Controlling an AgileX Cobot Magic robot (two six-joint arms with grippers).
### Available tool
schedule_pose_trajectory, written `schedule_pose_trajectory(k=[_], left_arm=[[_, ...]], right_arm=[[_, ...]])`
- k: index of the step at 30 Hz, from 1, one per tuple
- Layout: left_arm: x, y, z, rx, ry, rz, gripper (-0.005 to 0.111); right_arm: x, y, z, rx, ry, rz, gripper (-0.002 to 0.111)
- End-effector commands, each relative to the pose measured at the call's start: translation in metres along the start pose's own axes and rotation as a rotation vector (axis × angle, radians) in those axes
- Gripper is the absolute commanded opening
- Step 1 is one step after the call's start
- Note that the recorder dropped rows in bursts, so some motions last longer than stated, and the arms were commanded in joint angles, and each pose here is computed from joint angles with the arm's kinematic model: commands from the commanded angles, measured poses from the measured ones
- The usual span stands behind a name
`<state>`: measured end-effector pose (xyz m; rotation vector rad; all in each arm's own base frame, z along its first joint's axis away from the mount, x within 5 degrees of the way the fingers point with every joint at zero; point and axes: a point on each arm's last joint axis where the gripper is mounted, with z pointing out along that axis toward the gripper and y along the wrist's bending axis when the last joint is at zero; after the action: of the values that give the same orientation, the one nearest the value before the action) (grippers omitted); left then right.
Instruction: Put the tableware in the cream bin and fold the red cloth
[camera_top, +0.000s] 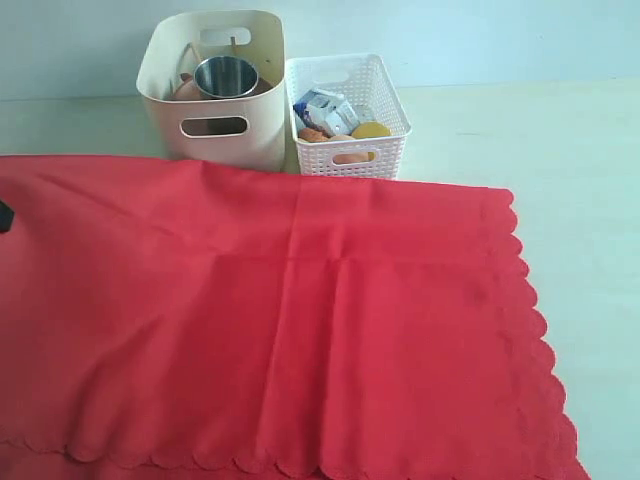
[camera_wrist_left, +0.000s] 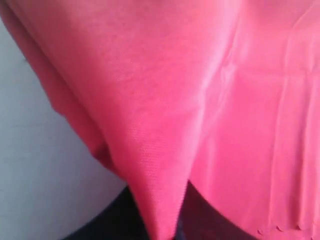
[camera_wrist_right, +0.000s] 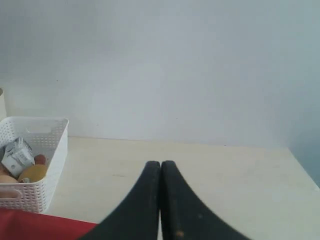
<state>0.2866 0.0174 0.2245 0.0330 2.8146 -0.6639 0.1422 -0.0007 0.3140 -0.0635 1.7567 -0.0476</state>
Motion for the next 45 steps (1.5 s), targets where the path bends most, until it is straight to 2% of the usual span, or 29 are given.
schedule_pose_trajectory(k=[1,12,23,25,27,29,34,41,45], left_arm=[[-0.006,-0.011,-0.01,0.047,-0.012,0.002,0.0],[-0.017,-0.025,-0.021,0.157,-0.046,-0.016,0.0],[-0.013,-0.028,-0.022,0.182,-0.004,-0.012,0.0],[-0.013,-0.028,-0.022,0.183,-0.003,-0.012,0.0],[-0.012,-0.028,-0.022,0.187,0.004,-0.014,0.0],[-0.012,-0.029,-0.022,0.195,0.013,-0.018,0.0],[-0.009,-0.041,-0.016,0.196,0.058,0.012,0.0],[-0.004,-0.072,-0.001,0.225,0.132,0.086,0.0],[0.0,-0.087,0.005,0.238,0.165,0.115,0.0]], right_arm=[[-0.004,-0.001,0.0,0.009,-0.019,-0.009,0.0],[-0.004,-0.001,0.0,0.009,-0.019,-0.007,0.0],[-0.005,-0.002,0.0,0.013,-0.034,-0.003,0.0],[-0.005,-0.001,0.0,0.009,-0.035,0.038,0.0],[-0.003,0.0,0.0,-0.004,-0.01,0.136,0.0],[0.003,0.003,0.0,-0.027,0.058,0.195,0.0],[0.027,0.01,0.015,-0.087,0.306,0.217,0.0],[0.047,0.043,0.05,-0.294,0.571,0.088,0.0],[0.067,0.065,0.075,-0.368,0.719,0.042,0.0]])
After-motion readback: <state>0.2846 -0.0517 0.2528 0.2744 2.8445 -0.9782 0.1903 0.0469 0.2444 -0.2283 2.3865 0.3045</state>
